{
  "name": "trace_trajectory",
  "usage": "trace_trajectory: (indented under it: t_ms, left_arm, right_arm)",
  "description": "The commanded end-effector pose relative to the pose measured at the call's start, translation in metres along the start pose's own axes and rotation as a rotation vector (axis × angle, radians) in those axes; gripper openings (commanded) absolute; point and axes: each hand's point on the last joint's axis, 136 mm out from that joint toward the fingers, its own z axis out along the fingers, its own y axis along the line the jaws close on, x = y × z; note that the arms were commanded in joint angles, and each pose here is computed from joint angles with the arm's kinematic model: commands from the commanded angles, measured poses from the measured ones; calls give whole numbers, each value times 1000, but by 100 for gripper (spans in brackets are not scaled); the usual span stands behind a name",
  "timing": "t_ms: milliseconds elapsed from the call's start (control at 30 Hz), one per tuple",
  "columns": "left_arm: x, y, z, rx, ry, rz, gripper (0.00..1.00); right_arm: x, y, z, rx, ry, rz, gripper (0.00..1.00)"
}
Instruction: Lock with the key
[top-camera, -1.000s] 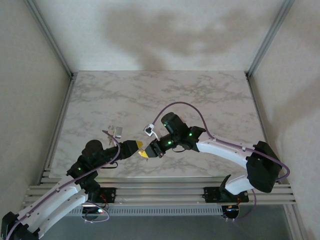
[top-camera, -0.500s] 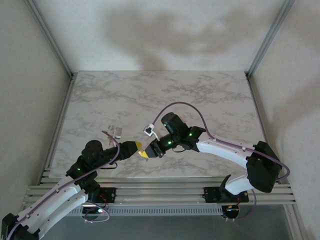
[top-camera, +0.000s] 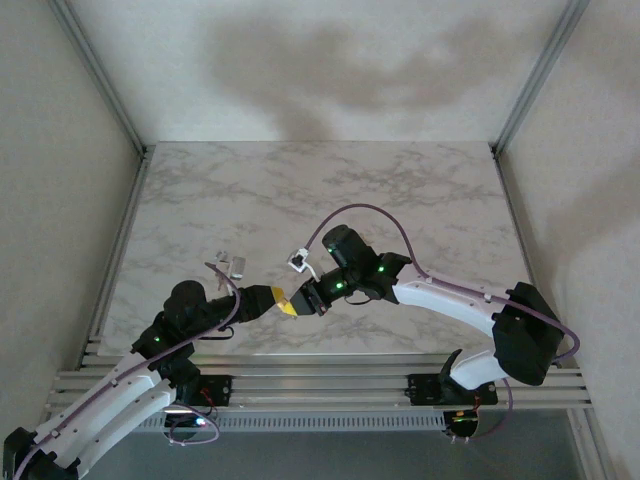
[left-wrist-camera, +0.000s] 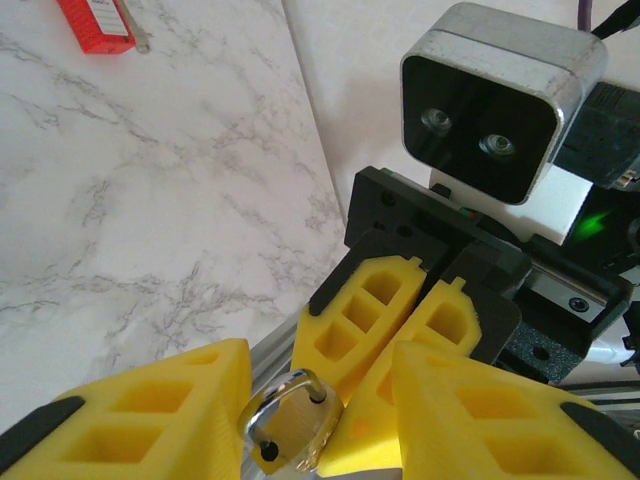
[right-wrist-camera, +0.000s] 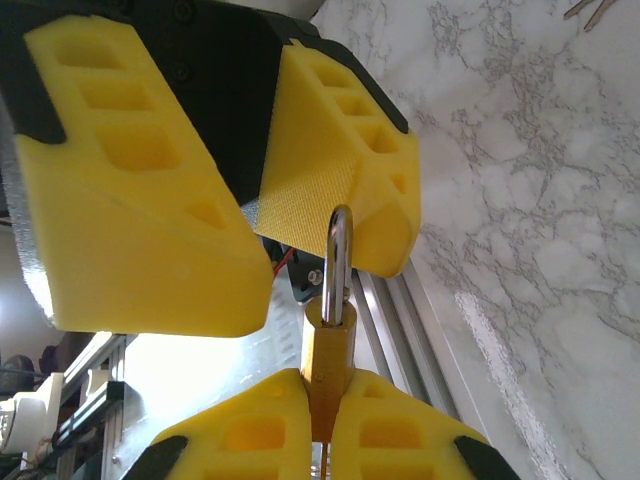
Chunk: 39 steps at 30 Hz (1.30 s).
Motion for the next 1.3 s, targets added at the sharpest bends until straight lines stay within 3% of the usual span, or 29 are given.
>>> trace_trajectory:
  t_ms: [0, 567, 733, 933, 1267]
  left_arm:
    - [1, -13, -3, 47, 15, 44, 39]
    - [2, -7, -4, 5, 20, 72, 21]
    - [0, -6, -5, -12, 15, 82, 22]
    - [-3, -4, -6, -37, -4, 91, 30]
    - [-4, -6, -7, -23, -13, 85, 28]
  right_arm:
    - [-3, 1, -3, 5, -14, -6, 0]
    - [-2, 5, -4, -10, -9, -9, 0]
    - [-2, 6, -5, -18, -7, -12, 0]
    - [-1, 8, -5, -28, -3, -15, 0]
    - [0, 8, -3, -38, 5, -10, 0]
